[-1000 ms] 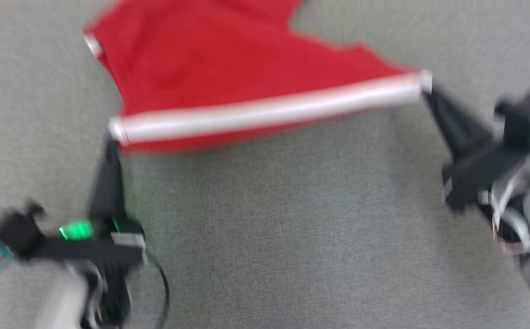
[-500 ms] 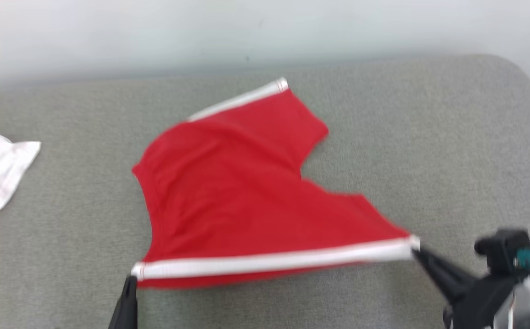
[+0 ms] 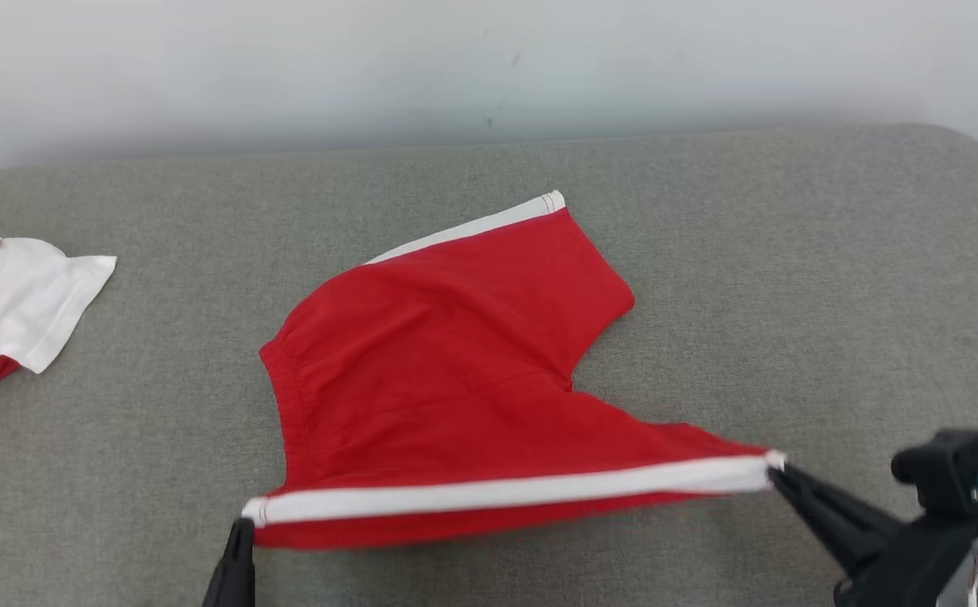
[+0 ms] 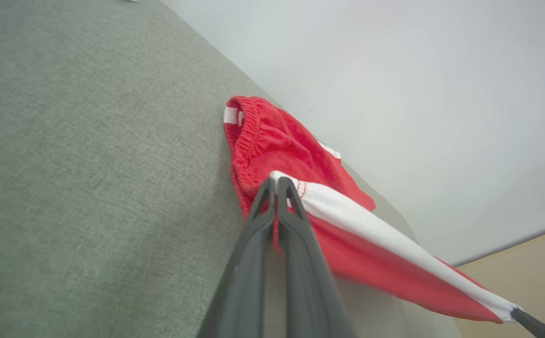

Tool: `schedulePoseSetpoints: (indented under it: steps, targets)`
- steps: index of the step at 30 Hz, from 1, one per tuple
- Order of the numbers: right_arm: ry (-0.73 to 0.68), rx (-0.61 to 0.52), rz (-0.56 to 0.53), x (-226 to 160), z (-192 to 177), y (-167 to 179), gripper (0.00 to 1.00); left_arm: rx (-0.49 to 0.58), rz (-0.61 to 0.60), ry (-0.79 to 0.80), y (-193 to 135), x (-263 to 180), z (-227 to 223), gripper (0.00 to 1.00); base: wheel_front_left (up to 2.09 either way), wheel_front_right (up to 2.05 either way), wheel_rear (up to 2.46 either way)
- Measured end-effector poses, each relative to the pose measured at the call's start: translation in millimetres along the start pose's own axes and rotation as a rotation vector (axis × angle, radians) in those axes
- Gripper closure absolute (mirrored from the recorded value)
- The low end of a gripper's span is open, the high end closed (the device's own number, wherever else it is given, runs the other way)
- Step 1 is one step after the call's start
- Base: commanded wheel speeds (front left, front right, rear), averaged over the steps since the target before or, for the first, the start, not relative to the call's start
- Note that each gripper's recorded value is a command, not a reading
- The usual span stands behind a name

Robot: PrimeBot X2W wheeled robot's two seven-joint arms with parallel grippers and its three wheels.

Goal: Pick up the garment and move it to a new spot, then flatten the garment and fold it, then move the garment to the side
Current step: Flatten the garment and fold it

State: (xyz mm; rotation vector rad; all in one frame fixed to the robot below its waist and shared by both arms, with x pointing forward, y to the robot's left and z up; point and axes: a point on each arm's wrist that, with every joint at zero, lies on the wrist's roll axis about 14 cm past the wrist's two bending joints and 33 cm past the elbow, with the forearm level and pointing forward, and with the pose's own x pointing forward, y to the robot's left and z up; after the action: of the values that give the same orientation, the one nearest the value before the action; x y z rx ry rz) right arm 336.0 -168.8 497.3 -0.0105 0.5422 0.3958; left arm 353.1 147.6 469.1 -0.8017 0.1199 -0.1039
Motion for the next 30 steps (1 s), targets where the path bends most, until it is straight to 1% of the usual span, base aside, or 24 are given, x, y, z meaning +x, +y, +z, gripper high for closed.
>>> schedulePoseSetpoints:
  steps: [6, 13, 16, 21, 25, 29, 30]
  targets:
    - [-0.039, -0.128, -0.018, 34, 42, -30, 1.0, 0.044, -0.057, -0.02, -19, 41, 14, 1.0, 0.0, 0.0, 0.0]
    - [-0.09, -0.232, -0.029, 91, 91, -53, 1.0, 0.077, -0.077, -0.04, -33, 91, 28, 1.0, 0.0, 0.0, 0.0]
    - [-0.095, -0.26, -0.014, 117, 104, -55, 1.0, 0.096, -0.049, -0.037, -28, 107, 29, 1.0, 0.0, 0.0, 0.0]
    - [-0.079, -0.282, -0.002, 160, 115, -60, 1.0, 0.112, 0.006, -0.034, -14, 129, 30, 1.0, 0.0, 0.0, 0.0]
    - [-0.097, -0.269, 0.02, 191, 125, -58, 1.0, 0.127, 0.05, -0.042, 0, 144, 31, 1.0, 0.0, 0.0, 0.0]
    - [-0.068, -0.288, 0.034, 221, 123, -57, 1.0, 0.149, 0.08, -0.053, 11, 158, 34, 1.0, 0.0, 0.0, 0.0]
    - [-0.068, -0.288, 0.034, 221, 123, -57, 1.0, 0.149, 0.08, -0.053, 11, 158, 34, 1.0, 0.0, 0.0, 0.0]
